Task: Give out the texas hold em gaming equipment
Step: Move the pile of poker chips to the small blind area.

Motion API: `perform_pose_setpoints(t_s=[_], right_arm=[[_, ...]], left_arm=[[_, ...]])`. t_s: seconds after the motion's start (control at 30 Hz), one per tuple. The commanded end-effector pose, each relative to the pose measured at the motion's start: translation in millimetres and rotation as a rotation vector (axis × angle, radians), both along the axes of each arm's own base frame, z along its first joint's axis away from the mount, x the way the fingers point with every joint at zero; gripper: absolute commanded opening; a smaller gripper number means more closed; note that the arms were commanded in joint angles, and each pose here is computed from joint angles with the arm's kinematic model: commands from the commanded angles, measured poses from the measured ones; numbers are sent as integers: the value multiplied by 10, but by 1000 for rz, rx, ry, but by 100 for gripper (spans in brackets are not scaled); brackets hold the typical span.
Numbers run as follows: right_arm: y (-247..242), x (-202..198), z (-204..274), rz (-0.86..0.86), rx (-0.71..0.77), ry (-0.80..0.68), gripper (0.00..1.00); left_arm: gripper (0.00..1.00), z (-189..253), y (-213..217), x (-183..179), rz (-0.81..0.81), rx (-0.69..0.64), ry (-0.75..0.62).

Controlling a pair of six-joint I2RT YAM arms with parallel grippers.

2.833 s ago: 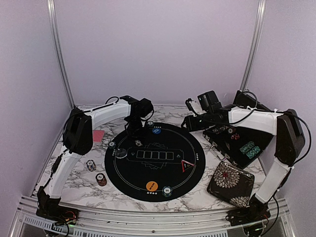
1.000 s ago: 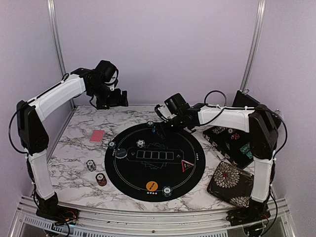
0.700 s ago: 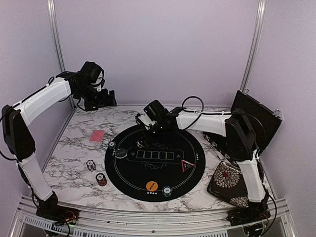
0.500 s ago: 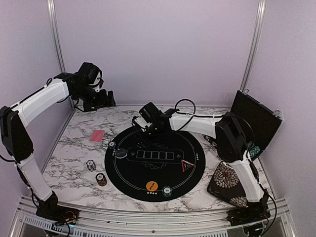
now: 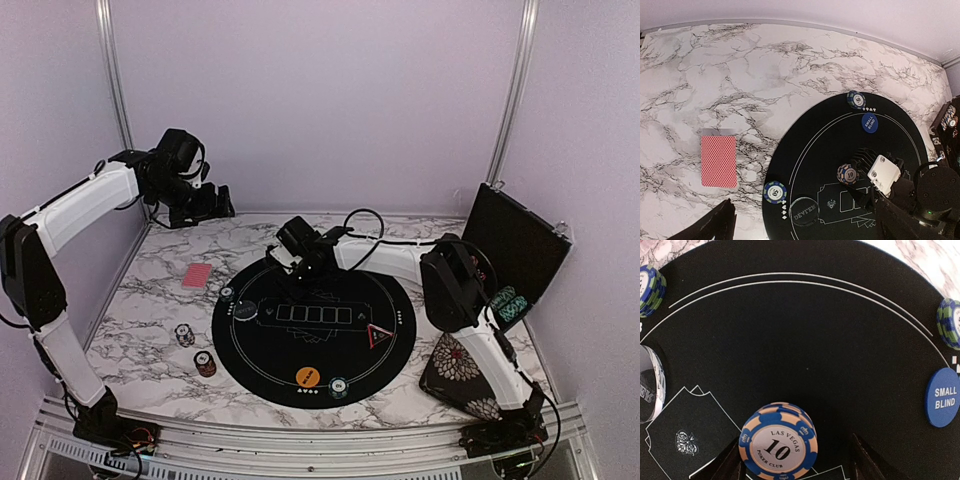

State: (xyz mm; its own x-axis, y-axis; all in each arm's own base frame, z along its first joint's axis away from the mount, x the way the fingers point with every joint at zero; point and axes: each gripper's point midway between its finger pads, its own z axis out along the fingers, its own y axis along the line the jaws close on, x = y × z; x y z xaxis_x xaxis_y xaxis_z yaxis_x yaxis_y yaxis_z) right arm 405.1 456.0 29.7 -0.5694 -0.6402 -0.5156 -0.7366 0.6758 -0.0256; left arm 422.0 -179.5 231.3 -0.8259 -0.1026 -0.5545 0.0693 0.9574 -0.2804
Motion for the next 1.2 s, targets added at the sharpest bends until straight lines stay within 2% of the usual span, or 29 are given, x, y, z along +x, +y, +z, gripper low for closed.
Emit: perform_pose_setpoints(t_s=[0.0,0.6,1.17], right_arm=[[114,-21,30,21,11,-8,67],[131,8,-114,9,-30,-20,65],[45,12,-186,-28,-31,-6,43]], left_arm=[[99,101,7,-9,-14,-14,-35],[99,39,2,-49,-24,-15,-18],[99,32,6,-54,-23,-17,-15]])
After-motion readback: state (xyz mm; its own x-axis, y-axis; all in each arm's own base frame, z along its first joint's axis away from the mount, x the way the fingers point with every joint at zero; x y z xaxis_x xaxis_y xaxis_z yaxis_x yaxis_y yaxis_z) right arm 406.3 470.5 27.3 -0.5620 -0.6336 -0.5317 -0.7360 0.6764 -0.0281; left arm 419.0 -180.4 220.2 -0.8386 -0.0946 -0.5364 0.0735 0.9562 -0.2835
